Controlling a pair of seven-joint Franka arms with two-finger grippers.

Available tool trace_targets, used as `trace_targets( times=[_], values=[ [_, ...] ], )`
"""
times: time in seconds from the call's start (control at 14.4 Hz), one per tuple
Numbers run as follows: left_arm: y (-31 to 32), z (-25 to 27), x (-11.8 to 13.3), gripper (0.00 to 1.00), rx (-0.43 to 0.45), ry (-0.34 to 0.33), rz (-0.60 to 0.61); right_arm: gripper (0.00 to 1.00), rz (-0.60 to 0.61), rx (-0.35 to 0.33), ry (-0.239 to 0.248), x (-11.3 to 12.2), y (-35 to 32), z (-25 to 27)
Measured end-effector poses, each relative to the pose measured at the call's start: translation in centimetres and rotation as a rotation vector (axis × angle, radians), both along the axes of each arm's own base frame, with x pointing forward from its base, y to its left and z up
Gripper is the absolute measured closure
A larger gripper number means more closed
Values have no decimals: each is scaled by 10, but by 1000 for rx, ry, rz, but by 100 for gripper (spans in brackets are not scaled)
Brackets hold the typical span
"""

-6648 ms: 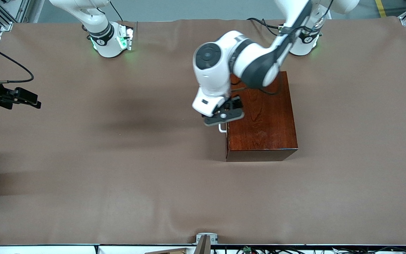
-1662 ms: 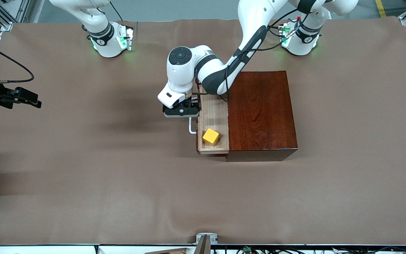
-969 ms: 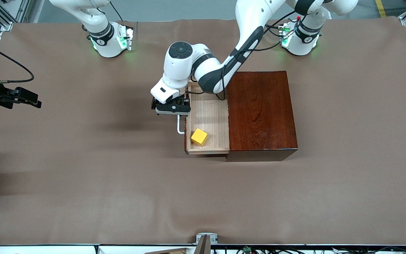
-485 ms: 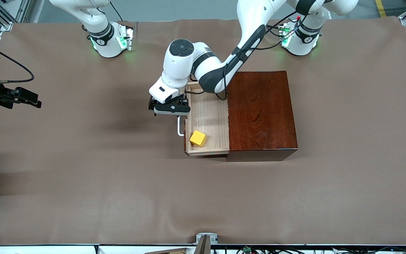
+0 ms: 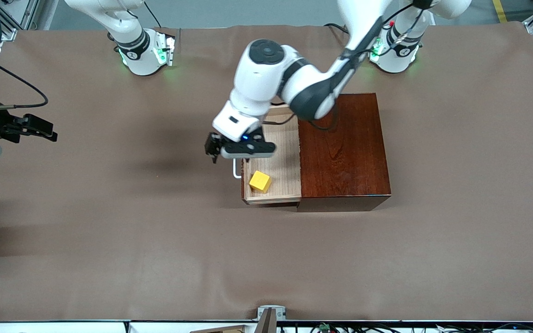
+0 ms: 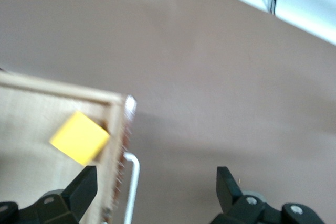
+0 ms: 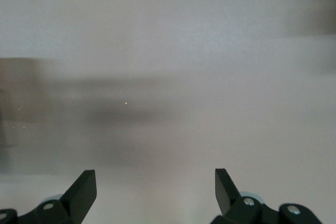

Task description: Open drawer, take yellow block, close drawer

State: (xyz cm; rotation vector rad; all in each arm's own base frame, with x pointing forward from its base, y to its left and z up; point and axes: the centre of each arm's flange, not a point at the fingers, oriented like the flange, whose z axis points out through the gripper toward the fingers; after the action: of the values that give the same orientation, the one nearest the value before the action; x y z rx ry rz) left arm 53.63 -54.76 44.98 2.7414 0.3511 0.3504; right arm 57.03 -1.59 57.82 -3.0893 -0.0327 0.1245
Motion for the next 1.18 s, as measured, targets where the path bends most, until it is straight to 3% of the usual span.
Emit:
trace_targets(
  times=[0.21, 0.55, 0.97, 1.18],
  values=[
    [60, 22, 41, 0, 37, 31, 94, 0, -110, 40, 9, 0, 37, 0],
    [177, 46, 104, 0, 82, 51, 219, 0, -491, 31, 56, -5, 155, -12],
    [290, 53, 127, 0, 192, 86, 167, 0, -928, -21, 97, -30, 339, -62],
    [334, 57, 125, 0, 232, 84, 115, 0, -1162, -29, 107, -27, 401, -84]
  ],
)
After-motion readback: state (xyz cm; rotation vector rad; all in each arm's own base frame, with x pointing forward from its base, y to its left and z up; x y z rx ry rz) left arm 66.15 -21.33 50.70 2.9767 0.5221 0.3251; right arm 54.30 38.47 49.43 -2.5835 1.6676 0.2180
